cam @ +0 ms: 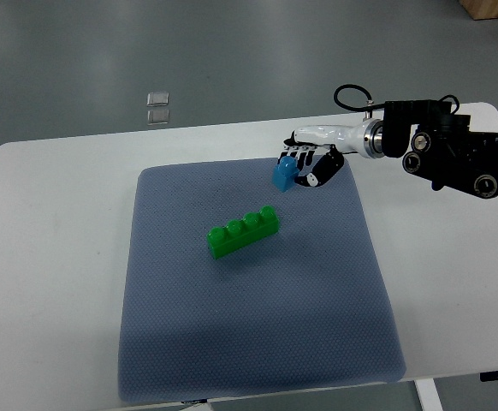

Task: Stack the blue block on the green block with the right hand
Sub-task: 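Carry the blue block with the right hand over the green block, then lower the blue block onto the green block's studs with the right hand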

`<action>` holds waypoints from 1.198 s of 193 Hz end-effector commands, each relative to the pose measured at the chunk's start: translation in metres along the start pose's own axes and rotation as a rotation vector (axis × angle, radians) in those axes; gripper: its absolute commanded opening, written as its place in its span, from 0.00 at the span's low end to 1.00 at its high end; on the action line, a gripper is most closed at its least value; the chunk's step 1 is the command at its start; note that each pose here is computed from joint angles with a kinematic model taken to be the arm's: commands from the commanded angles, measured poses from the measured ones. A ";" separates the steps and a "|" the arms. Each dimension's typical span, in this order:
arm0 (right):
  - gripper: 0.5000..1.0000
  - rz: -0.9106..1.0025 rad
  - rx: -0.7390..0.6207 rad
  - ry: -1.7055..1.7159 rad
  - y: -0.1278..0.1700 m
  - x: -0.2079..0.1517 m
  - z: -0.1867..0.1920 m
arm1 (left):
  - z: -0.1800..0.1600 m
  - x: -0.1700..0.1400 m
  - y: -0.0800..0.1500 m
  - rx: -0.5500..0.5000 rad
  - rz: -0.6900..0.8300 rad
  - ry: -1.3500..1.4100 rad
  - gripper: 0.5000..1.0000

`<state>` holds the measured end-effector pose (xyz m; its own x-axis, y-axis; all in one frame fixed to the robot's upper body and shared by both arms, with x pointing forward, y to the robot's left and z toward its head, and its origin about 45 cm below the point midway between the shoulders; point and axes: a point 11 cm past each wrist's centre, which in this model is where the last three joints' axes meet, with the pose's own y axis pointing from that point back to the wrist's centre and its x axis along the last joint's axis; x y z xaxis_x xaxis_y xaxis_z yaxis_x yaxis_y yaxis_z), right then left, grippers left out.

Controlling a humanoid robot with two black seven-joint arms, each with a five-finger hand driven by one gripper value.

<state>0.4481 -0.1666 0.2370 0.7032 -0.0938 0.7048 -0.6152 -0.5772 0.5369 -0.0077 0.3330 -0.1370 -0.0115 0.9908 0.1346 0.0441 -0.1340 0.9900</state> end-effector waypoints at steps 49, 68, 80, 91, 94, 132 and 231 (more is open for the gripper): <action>0.25 -0.010 0.050 -0.064 -0.013 -0.011 -0.027 | 0.001 0.000 0.000 -0.001 -0.001 -0.002 1.00; 0.25 -0.022 0.047 -0.067 -0.013 -0.015 -0.030 | 0.001 0.000 0.000 -0.001 -0.001 -0.002 1.00; 0.25 -0.030 0.059 -0.080 -0.012 -0.017 -0.034 | 0.000 0.000 0.000 0.001 -0.001 -0.001 1.00; 0.26 -0.043 0.062 -0.094 -0.012 -0.021 -0.037 | 0.000 0.000 0.000 -0.001 -0.001 -0.002 1.00; 0.26 -0.045 0.060 -0.095 -0.012 -0.022 -0.037 | 0.001 0.000 0.000 -0.001 -0.001 -0.002 1.00; 0.26 -0.055 0.060 -0.108 -0.007 -0.025 -0.037 | 0.001 0.000 0.000 -0.001 -0.001 -0.002 1.00; 0.26 -0.051 0.064 -0.088 -0.011 -0.035 -0.041 | 0.001 0.000 0.000 -0.001 -0.001 -0.002 1.00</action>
<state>0.4170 -0.1239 0.2297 0.7631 -0.1404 0.6308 -0.5573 -0.6371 0.5324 -0.0074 0.3325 -0.1371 -0.0100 0.9910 0.1332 0.0436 -0.1327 0.9902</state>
